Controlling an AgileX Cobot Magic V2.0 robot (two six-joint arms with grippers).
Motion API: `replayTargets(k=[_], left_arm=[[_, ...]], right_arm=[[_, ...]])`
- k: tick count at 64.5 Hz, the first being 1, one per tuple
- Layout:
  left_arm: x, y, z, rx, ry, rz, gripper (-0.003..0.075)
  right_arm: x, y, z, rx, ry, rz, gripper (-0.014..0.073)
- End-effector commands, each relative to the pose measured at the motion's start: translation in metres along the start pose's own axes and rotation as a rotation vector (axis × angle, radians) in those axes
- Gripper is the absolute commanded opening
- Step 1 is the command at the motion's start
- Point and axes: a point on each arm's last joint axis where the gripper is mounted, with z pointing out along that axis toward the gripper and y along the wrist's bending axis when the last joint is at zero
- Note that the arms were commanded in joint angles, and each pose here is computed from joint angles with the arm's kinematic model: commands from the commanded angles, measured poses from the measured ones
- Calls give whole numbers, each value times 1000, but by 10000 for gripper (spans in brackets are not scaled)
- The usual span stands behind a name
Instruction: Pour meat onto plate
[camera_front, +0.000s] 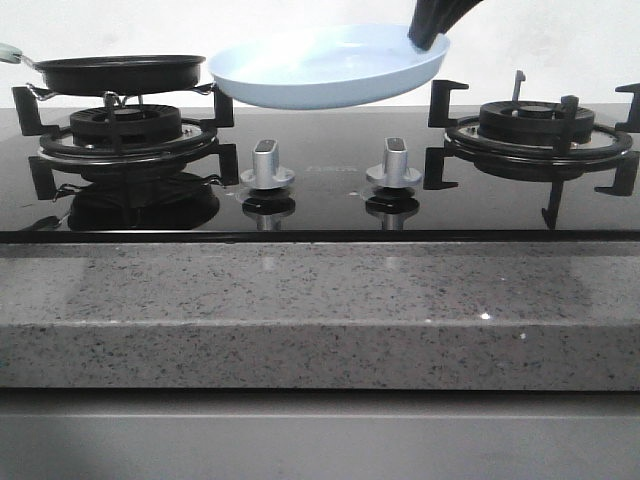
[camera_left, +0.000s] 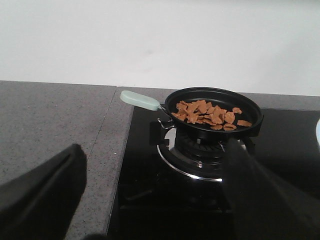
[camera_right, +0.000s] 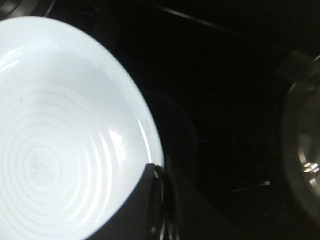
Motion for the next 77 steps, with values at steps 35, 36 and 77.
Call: replayTargets(k=[35,36,77], left_arm=[[-19,-1,-2,4,-111,-25,543],[-19,-1,-2,5,-108,-31,543],[-54,14,131,-5,146,-630,543]], right_arm=[[56,18,-19,-6,-263,6,-71],[56,18,-19,-6,-263,6,-71],[56,17,-16,-5,-257,7,-71]])
